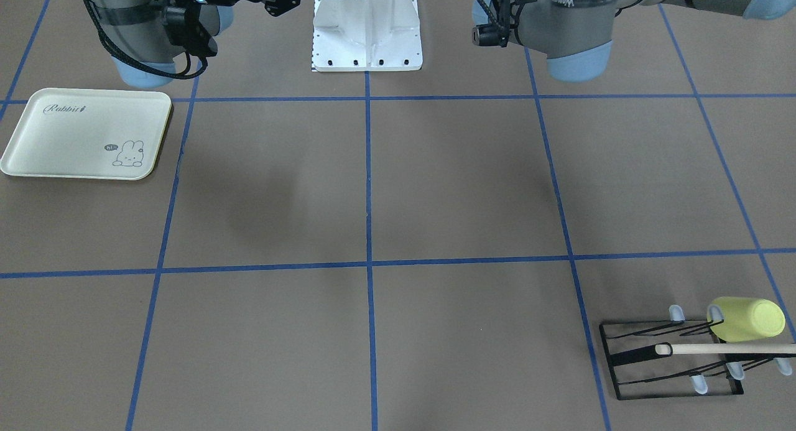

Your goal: Left arm grabs green cup and hands to right arm on tray

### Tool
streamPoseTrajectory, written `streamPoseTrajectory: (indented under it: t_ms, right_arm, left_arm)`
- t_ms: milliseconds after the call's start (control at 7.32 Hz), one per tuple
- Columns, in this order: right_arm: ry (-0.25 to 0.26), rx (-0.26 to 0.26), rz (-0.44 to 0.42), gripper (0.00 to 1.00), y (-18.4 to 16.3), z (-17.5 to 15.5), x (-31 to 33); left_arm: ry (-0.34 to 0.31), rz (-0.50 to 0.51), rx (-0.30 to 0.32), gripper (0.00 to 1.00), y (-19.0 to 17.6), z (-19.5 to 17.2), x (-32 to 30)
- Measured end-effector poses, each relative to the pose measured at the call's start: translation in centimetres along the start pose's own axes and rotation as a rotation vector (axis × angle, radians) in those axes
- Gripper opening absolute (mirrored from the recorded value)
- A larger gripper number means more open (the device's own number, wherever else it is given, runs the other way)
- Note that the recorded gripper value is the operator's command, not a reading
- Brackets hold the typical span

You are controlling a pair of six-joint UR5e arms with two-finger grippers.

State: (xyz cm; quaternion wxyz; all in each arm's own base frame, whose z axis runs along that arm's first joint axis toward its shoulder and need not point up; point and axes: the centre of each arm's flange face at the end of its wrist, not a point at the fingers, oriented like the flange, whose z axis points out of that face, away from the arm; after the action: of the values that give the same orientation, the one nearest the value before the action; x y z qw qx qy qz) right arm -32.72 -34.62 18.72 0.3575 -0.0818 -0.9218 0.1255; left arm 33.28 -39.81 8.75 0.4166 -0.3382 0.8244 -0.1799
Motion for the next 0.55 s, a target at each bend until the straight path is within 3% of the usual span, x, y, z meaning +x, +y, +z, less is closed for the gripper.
streamPoseTrajectory:
  t_ms: [273,547]
  right_arm:
    - [-0.018,-0.012,-0.004,0.0,-0.6,-2.0,1.5]
    - [0.004,0.019,-0.01,0.0,-1.9,-4.9,3.4]
  left_arm:
    - [0.006,0.008,0.003,1.0,0.2,-0.4,0.4]
    - [0.023,0.053,0.049,1.0,-0.5,-1.8,1.9]
